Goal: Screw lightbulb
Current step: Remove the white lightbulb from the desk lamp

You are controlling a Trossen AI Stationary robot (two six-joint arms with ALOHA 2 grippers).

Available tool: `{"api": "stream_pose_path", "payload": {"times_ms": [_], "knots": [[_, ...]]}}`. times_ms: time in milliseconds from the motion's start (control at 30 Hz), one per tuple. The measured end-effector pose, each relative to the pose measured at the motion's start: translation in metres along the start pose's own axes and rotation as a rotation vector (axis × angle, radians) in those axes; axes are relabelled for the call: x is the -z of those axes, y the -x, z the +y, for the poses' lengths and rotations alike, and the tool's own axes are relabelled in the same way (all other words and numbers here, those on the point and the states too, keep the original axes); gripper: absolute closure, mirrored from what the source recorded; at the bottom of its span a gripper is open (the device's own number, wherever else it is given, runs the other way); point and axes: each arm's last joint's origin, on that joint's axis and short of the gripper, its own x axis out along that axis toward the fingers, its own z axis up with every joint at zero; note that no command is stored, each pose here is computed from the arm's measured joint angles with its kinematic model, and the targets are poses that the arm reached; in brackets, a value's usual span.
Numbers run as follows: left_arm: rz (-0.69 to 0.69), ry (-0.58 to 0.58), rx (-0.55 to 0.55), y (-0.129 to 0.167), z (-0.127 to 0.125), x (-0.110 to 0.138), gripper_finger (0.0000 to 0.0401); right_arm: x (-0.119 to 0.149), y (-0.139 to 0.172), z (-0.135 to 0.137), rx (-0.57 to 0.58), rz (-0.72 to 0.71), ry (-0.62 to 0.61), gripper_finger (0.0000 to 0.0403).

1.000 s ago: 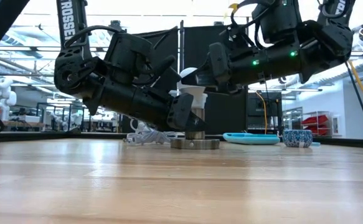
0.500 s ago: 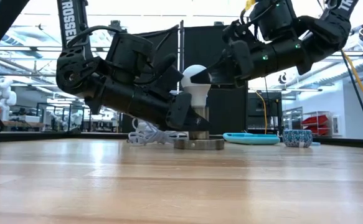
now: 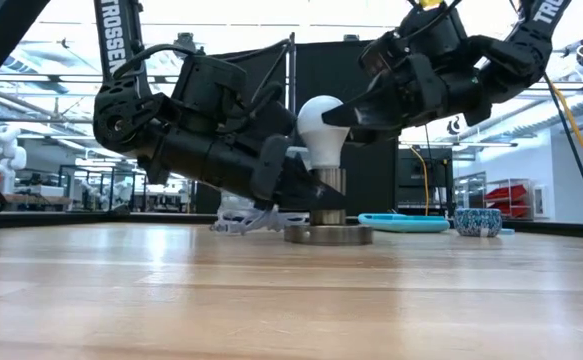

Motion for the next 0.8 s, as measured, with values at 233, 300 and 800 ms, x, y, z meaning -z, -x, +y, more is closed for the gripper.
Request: {"api": "stream_pose_path", "payload": {"times_ms": [233,300,800], "knots": [[0.0,0.002,0.109,0.0001,-0.0041,-0.0002,0.0224,-0.0002,0.0001,0.0035,-0.123,-0.013,0.035,0.0147],[-0.002,0.005,0.128,0.0001,-0.0045,-0.0006,0.0224,-0.0003,0.0001,0.0039,-0.139,-0.016,0.043,0.0147],[-0.018,0.031,0.186,0.0005,-0.0073,-0.0025,0.0224,-0.0043,0.0002,0.0074,-0.315,-0.055,0.109,0.0147]]}}
